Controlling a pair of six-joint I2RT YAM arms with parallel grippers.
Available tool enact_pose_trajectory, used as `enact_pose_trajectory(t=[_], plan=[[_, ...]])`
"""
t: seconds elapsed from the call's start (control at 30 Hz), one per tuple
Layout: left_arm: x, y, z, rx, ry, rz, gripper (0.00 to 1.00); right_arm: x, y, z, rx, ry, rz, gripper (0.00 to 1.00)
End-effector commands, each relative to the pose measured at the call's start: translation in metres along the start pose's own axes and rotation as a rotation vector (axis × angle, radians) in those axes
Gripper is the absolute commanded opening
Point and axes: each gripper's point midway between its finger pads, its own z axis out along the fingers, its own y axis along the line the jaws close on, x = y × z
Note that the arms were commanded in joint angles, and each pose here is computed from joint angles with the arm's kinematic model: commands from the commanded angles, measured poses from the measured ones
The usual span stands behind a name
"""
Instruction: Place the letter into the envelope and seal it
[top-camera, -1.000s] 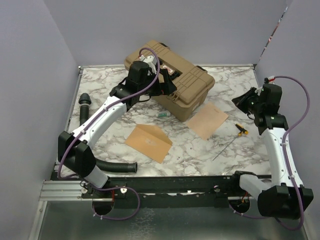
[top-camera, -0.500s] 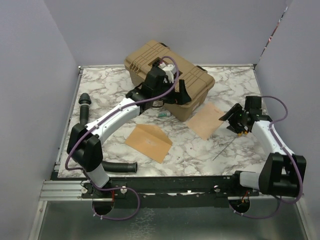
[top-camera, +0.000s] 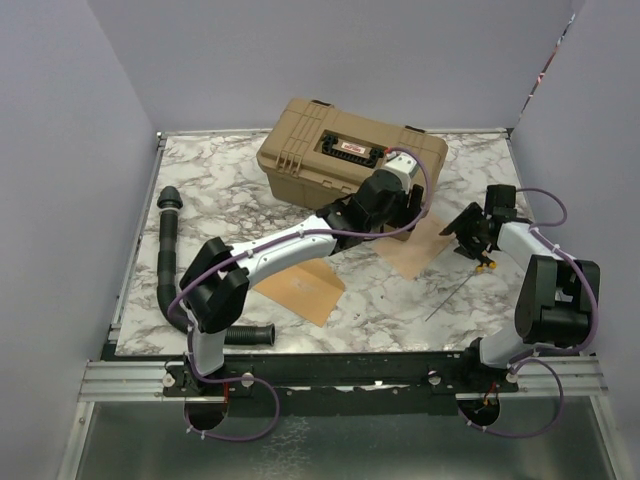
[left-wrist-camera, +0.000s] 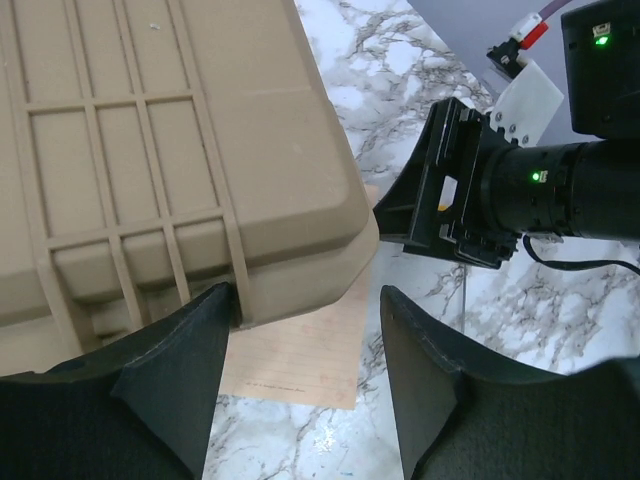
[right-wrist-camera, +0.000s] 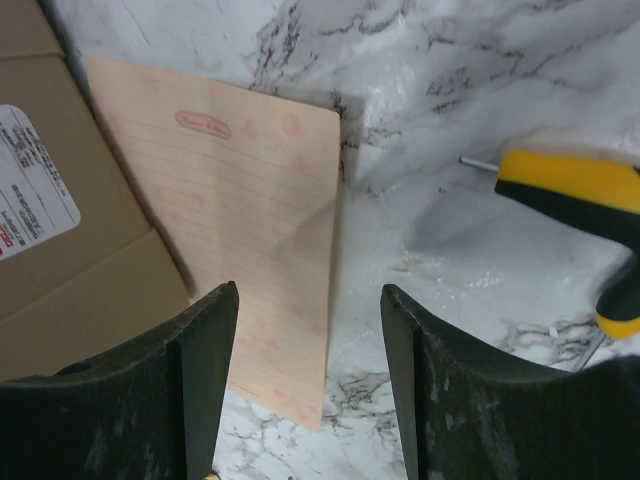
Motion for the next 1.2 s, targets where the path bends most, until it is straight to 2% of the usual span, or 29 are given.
enact_pose_trajectory(t=[0.0, 0.1, 0.23, 0.33, 0.5, 0.67, 0.87, 1.17], plan=[[0.052, 0.043, -0.002, -0.192, 0.122, 0.019, 0.62, -0.013, 0.016, 0.0, -0.07, -0.026, -0.044, 0.62], [0.041, 0.039, -0.009, -0.148, 0.116, 0.003, 0.67, -0.011, 0.028, -0.007, -0.129, -0.002, -0.069, 0.61], [0.022, 0.023, -0.024, -0.046, 0.099, -0.01, 0.79, -0.002, 0.045, -0.017, -0.236, 0.042, -0.104, 0.59], [0.008, 0.024, -0.038, -0.019, 0.077, -0.037, 0.83, 0.004, 0.053, -0.021, -0.297, 0.057, -0.123, 0.57], [-0.002, 0.058, -0.061, -0.064, 0.052, -0.14, 0.83, 0.008, 0.06, -0.021, -0.345, 0.078, -0.135, 0.55], [0.024, 0.115, -0.071, -0.178, 0.087, -0.213, 0.77, 0.014, 0.071, -0.017, -0.366, 0.094, -0.16, 0.55], [0.043, 0.163, -0.061, -0.292, 0.125, -0.232, 0.75, 0.014, 0.101, -0.019, -0.443, 0.091, -0.179, 0.55], [0.019, 0.206, -0.027, -0.367, 0.081, -0.283, 0.77, 0.011, 0.143, -0.007, -0.533, 0.086, -0.205, 0.55]])
